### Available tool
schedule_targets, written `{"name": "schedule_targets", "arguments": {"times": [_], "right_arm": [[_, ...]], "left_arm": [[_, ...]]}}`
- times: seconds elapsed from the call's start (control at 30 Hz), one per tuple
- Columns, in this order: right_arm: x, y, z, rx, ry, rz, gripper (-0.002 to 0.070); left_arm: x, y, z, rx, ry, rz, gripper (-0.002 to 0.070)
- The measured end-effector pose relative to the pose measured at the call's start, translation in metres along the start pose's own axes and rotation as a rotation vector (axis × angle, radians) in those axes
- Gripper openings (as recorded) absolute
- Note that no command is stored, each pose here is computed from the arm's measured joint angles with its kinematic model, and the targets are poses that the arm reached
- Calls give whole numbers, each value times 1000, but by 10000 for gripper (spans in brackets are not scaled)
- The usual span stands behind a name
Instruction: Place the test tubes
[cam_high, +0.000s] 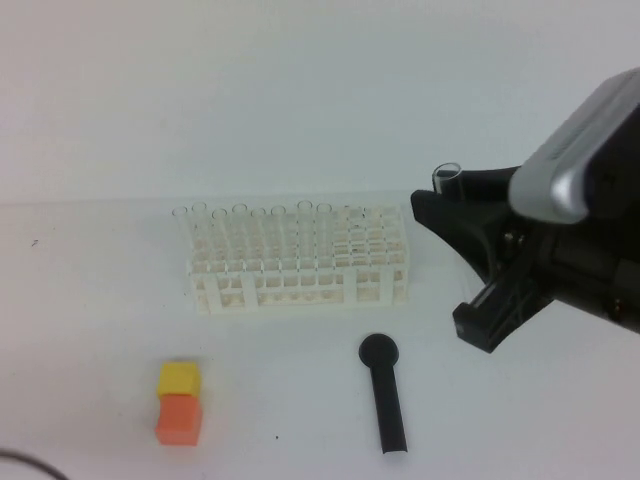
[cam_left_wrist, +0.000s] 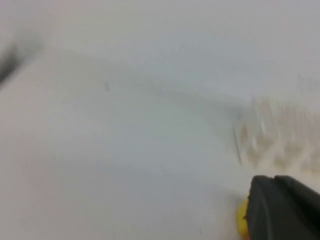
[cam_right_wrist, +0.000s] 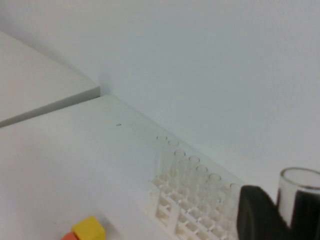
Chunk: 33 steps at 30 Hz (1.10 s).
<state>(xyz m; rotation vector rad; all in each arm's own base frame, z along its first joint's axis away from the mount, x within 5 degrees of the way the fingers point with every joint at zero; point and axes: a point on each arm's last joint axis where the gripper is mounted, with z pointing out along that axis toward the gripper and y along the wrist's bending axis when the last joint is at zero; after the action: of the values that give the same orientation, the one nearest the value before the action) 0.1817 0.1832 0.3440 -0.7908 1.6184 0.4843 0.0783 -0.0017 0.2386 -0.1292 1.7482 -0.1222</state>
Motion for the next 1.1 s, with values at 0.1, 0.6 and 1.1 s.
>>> {"name": "schedule_targets", "arguments": {"times": [0.1,0.6,1.1], "right_arm": [[8,0,12,8,16,-78,123],[49,-20,96,321,-233,-44,123],[74,-27,171,435,-260,136,123]], "left_arm": [[23,-1,-9,32,84,41,-1],[61,10,-15,-35,77,28,-1],[62,10,-15,-32,89,95,-1]]}}
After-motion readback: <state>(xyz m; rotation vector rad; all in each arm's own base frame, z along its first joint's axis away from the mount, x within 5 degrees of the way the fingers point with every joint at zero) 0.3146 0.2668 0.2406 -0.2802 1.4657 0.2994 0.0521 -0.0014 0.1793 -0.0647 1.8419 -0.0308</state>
